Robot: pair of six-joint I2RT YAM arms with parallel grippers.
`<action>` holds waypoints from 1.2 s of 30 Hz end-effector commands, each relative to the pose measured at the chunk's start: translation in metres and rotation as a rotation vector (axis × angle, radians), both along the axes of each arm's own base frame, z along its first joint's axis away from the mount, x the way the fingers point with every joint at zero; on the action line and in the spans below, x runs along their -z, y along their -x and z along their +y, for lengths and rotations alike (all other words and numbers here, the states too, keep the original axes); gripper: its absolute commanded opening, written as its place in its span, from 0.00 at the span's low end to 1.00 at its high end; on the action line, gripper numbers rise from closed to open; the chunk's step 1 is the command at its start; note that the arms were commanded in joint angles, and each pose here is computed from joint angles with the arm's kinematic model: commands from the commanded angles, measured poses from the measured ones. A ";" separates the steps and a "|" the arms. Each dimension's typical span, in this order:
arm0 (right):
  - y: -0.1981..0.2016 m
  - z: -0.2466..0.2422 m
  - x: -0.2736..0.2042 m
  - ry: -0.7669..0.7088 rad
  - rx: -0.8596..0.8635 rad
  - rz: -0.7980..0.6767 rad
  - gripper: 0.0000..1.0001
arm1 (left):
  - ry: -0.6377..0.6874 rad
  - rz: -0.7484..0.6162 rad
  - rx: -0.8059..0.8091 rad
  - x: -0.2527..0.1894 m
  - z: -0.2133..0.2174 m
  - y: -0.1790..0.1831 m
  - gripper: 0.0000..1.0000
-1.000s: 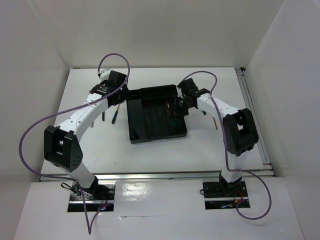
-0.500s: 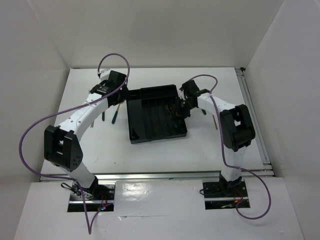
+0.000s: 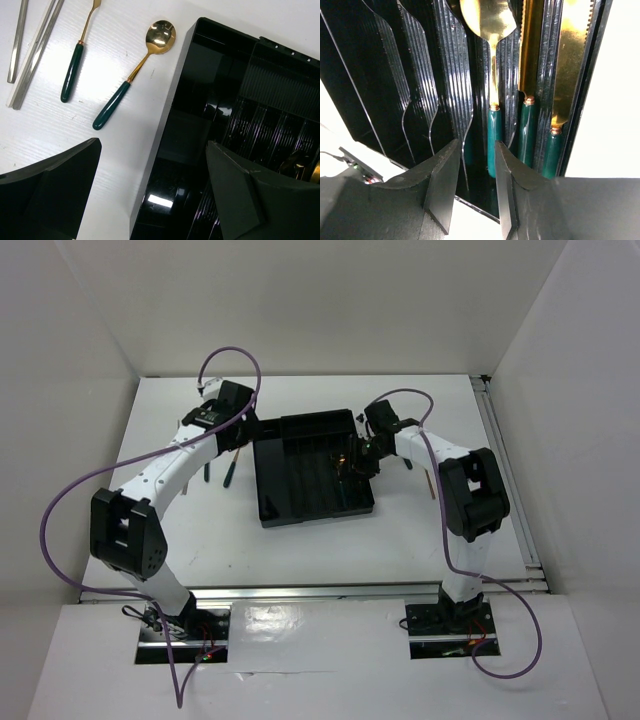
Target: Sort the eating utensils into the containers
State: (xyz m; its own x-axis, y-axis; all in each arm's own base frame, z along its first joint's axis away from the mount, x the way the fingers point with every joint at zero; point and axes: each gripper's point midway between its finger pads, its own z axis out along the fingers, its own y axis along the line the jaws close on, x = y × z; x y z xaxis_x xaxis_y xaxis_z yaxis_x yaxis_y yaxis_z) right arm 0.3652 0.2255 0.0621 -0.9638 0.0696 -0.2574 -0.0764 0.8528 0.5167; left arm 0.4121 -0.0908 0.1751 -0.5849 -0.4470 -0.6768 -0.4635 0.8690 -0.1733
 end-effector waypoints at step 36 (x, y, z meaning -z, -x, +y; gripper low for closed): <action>-0.060 -0.038 -0.098 0.175 -0.122 -0.595 0.34 | -0.070 0.336 0.669 0.106 0.033 0.016 0.49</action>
State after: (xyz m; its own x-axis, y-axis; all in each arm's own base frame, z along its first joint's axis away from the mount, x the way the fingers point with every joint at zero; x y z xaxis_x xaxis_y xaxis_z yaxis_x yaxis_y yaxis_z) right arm 0.4114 0.1868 0.1367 -0.7137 -0.1302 -0.6883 -0.3868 0.8924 0.2324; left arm 0.3774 -0.0488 0.0649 -0.9168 0.0622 -0.3945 0.0750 0.9970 -0.0172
